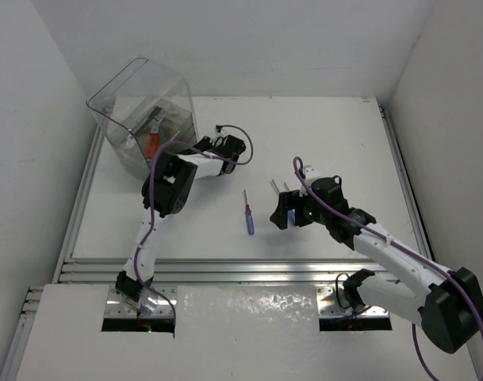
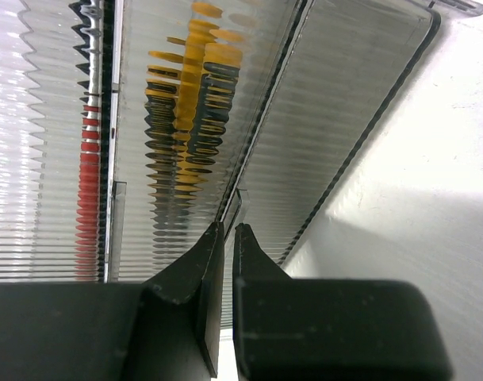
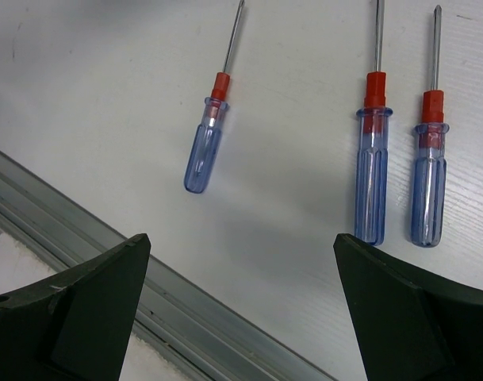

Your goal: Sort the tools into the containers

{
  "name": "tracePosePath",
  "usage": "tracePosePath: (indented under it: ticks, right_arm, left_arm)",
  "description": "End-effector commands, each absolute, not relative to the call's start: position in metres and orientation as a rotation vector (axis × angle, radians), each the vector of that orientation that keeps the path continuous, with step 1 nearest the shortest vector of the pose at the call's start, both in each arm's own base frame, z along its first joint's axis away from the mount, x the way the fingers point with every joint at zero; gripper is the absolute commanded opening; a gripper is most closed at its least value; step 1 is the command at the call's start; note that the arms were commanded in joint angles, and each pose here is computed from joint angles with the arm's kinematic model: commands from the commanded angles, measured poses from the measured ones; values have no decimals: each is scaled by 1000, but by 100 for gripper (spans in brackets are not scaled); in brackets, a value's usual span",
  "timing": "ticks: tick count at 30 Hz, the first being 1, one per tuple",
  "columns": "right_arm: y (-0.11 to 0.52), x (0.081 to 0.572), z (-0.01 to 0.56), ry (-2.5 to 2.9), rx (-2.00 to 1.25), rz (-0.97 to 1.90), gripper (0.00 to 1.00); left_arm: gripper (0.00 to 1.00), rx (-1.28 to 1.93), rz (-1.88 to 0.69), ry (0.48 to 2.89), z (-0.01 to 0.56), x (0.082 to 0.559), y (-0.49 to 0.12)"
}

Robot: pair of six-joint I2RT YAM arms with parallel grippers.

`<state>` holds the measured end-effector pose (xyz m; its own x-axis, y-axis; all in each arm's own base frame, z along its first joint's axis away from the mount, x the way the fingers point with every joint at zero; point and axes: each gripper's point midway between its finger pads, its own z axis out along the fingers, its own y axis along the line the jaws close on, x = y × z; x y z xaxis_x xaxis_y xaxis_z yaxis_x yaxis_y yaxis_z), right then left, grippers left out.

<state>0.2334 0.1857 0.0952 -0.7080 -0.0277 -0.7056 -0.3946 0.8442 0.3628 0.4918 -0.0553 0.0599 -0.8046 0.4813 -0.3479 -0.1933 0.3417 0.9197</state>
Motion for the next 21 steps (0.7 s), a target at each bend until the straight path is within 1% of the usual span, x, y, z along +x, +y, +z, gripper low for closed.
tracePosePath:
  ticks: [1, 7, 16, 21]
  right_arm:
    - [189, 239, 108, 2228, -300, 678, 99]
    - [189, 239, 108, 2228, -303, 676, 99]
    - [188, 240, 110, 2224, -300, 668, 99]
    - [188, 240, 109, 2229, -298, 666, 99]
  left_arm:
    - [0, 149, 1354, 1995, 74, 497, -74]
    - [0, 161, 1315, 1995, 72, 491, -93]
    - [0, 170, 1205, 1955, 100, 469, -142]
    - [0, 168, 1146, 1958, 105, 458, -162]
